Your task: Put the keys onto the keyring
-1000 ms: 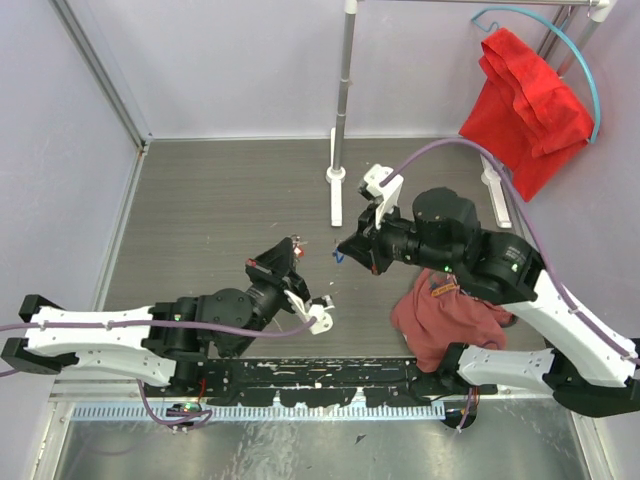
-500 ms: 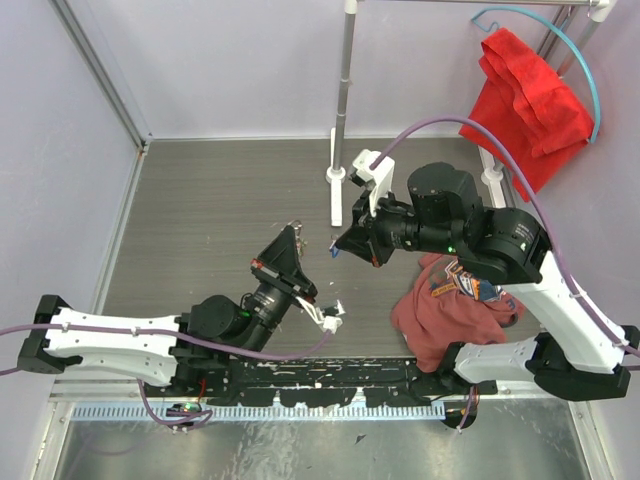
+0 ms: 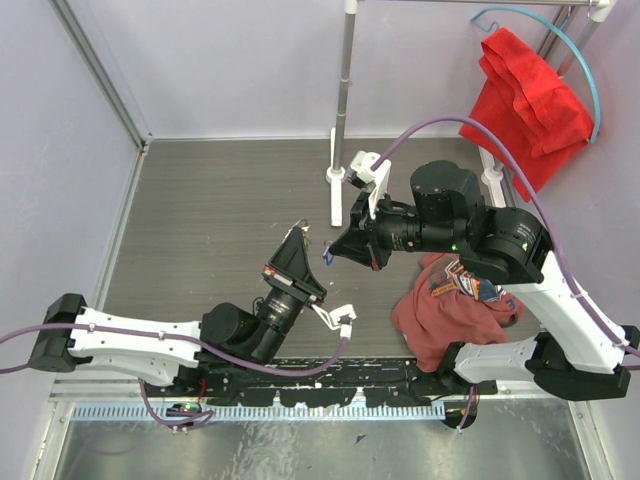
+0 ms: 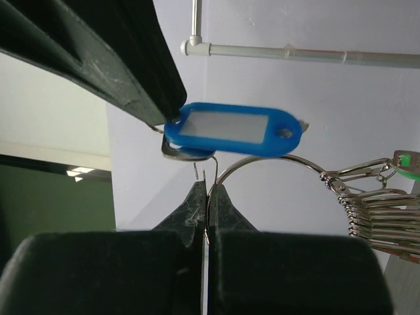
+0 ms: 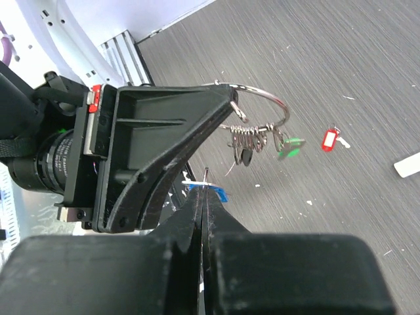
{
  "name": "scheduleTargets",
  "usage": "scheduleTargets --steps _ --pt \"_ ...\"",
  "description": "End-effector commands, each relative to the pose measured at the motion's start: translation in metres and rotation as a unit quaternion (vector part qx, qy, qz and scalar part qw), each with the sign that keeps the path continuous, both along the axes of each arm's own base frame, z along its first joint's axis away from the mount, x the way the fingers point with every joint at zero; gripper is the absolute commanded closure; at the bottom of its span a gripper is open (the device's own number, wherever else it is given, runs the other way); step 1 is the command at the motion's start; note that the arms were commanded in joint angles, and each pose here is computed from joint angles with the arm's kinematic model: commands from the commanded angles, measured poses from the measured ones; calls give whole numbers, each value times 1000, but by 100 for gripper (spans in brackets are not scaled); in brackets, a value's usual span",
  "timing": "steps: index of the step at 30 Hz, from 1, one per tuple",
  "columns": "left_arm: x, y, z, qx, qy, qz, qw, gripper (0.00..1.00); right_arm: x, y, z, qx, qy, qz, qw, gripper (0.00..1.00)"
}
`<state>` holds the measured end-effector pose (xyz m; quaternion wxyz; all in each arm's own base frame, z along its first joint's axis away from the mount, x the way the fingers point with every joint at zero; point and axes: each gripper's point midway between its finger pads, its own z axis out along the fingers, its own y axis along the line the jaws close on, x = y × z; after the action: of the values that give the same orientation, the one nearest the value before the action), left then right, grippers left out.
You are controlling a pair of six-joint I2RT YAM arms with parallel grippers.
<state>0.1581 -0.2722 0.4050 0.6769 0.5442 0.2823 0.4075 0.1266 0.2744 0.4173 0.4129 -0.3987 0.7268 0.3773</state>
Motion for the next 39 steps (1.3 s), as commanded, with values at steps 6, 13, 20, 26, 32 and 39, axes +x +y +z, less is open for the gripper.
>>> scheduleTargets --steps 6,13,20,26,32,39 --pt "-4 -2 9 0 -33 6 999 100 1 11 26 46 -9 7 999 99" --pt "-5 -8 4 19 -42 11 999 100 4 12 21 37 6 -5 999 99" --pt "-5 -13 0 30 -48 15 998 100 9 11 19 28 16 -26 999 99" --pt "-5 -16 0 34 -53 17 998 100 14 8 16 22 29 -50 998 100" --pt "-6 -19 0 35 -60 19 997 100 15 9 12 18 42 -56 997 99" --pt "-7 -21 2 34 -65 21 997 100 16 10 5 8 55 -65 996 99"
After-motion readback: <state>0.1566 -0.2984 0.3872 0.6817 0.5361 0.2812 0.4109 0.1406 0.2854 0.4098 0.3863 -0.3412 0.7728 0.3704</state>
